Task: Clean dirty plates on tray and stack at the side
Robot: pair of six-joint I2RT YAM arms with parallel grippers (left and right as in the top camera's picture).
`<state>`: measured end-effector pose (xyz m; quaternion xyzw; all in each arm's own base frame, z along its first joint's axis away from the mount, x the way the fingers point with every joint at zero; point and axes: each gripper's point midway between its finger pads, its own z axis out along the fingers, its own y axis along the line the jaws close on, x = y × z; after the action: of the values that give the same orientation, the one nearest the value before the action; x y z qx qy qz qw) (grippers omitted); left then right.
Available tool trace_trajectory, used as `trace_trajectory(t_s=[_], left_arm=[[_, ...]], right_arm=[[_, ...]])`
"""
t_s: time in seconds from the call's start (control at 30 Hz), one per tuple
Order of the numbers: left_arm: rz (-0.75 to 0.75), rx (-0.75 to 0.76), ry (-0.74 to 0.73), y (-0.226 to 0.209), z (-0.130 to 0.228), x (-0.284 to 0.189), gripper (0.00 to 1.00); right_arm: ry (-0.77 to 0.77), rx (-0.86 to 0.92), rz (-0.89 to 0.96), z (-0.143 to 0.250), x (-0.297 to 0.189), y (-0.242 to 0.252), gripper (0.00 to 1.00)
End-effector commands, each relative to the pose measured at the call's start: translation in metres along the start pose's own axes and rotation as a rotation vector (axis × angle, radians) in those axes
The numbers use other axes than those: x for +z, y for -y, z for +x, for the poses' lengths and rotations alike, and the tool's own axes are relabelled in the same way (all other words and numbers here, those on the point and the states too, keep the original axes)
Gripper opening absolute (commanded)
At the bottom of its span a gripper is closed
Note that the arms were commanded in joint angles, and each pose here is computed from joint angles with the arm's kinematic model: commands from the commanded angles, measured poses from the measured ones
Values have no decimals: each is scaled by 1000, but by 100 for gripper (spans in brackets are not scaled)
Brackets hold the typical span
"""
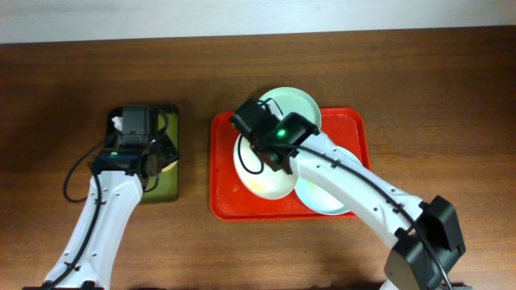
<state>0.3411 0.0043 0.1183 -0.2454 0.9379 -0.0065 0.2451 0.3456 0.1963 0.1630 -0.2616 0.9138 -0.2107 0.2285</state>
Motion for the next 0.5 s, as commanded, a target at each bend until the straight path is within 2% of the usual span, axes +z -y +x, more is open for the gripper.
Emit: trace_trajectory(t_s=[0.0,0.27,0.47], left_arm=[[-24,-24,4,-21,-7,-2,0],[-4,-37,-23,-30,-8,0,0],[-7,-37,-21,-31,-8,0,0]], right_arm=[[131,-84,307,-24,-44,42,4],[252,-400,571,-55,-102,29,4],[277,-510,639,-64,-121,20,4]])
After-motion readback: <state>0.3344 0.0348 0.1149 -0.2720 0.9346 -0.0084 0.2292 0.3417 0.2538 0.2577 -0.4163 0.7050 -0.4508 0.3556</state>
